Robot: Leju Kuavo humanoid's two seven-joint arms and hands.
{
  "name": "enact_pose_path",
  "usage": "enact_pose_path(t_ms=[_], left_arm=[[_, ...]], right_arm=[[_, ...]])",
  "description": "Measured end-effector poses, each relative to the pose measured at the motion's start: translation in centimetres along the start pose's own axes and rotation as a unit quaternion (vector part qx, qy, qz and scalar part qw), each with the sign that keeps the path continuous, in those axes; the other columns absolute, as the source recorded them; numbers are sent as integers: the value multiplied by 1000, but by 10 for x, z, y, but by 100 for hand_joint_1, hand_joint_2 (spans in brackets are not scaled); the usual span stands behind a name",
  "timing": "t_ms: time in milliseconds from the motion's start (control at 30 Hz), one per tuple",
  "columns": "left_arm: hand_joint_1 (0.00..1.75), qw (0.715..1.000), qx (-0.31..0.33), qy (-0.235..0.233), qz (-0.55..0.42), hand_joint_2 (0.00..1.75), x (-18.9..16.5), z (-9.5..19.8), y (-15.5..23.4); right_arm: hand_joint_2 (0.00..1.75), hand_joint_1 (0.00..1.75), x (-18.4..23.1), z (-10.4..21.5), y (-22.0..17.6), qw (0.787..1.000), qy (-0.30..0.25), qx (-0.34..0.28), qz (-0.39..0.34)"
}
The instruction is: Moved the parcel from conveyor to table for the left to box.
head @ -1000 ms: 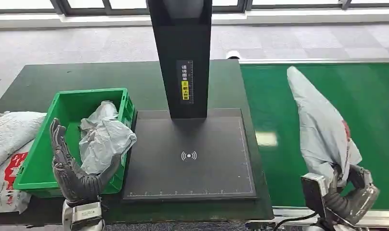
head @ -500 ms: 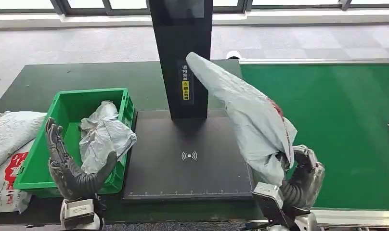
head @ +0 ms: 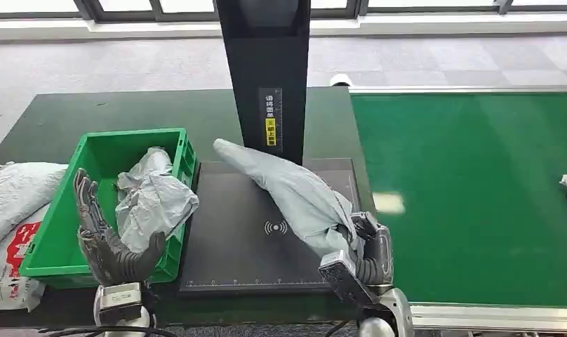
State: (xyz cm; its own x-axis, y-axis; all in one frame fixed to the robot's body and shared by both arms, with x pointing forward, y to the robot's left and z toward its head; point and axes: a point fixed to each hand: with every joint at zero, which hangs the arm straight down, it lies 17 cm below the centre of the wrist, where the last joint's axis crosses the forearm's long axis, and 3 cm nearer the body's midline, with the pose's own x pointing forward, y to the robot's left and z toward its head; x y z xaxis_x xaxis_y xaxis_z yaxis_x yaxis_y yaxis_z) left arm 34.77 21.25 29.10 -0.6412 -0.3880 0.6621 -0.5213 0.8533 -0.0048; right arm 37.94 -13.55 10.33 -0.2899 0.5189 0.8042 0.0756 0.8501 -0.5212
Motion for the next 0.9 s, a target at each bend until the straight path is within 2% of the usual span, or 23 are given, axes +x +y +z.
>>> enact_pose_path(t_ms=[900], left_arm=[[0,1000,-3,4,-1,0,-3,2,-2]], right_arm=[[175,175,-7,3,10,1000,8,14,-1]])
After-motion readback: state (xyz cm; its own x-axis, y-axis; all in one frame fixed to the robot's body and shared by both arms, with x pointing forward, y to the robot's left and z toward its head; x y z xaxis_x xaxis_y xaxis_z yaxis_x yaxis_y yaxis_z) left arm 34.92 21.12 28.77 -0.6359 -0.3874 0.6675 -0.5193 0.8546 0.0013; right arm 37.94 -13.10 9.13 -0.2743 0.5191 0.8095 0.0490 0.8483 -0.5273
